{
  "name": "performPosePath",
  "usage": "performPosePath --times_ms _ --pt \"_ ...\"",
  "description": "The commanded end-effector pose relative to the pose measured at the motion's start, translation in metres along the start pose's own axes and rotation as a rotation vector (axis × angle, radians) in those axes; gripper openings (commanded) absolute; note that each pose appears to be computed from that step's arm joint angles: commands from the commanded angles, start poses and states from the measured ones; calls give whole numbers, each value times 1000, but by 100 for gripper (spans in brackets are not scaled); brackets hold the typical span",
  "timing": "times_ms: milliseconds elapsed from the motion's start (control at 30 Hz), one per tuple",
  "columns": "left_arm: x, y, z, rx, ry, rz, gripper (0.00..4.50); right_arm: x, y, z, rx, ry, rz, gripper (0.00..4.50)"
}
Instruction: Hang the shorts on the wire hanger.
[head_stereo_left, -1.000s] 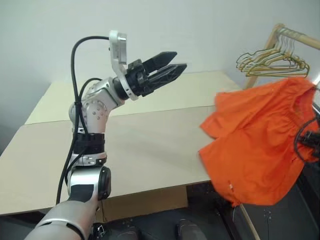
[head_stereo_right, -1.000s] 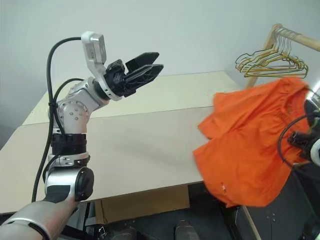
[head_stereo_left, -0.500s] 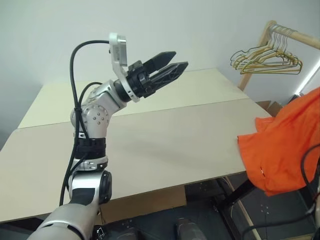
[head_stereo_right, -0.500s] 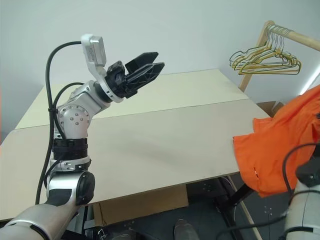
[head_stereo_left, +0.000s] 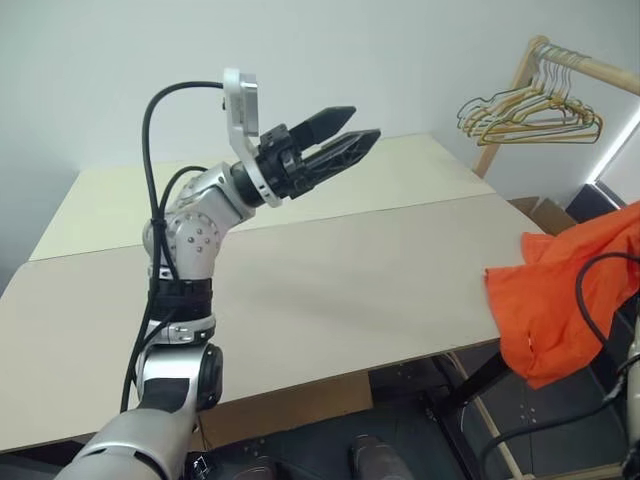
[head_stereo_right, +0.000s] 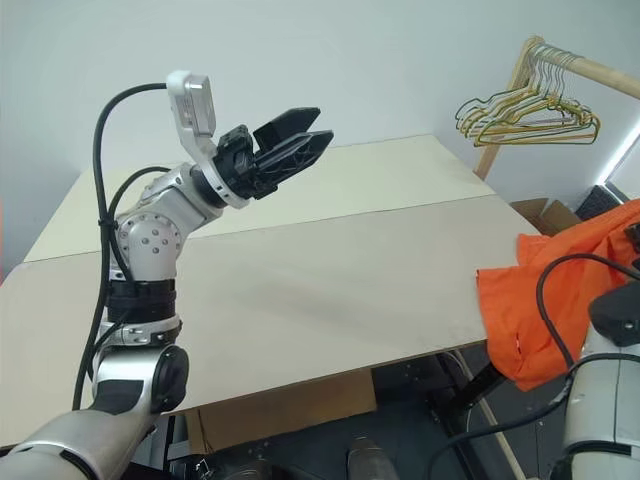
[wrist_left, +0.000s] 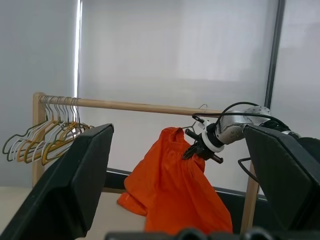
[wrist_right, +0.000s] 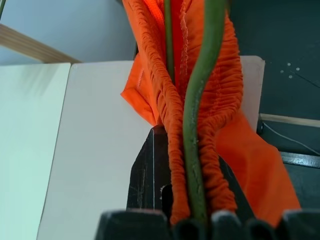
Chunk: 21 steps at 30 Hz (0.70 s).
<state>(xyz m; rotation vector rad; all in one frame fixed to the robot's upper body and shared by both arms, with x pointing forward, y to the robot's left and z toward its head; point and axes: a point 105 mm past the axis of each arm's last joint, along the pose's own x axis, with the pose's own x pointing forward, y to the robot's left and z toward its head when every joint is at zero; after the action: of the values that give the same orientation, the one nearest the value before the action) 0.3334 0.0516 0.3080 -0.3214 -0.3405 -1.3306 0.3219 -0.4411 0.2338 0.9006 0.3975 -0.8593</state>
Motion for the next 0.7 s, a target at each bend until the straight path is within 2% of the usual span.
performPosePath --times_ms 33,400,433,533,700 --pt "4 -9 12 47 -13 -34 449 -8 3 22 94 -73 23 0" --pt "5 -10 13 51 1 -43 449 5 -7 17 66 -90 -66 0" --pt "5 -10 13 51 2 -44 450 6 -8 17 53 -93 -73 52" --pt "5 -11 13 51 3 -46 450 6 -8 16 24 -100 -83 131" --pt "6 -11 12 50 2 -50 450 3 -8 23 -37 -159 -117 302"
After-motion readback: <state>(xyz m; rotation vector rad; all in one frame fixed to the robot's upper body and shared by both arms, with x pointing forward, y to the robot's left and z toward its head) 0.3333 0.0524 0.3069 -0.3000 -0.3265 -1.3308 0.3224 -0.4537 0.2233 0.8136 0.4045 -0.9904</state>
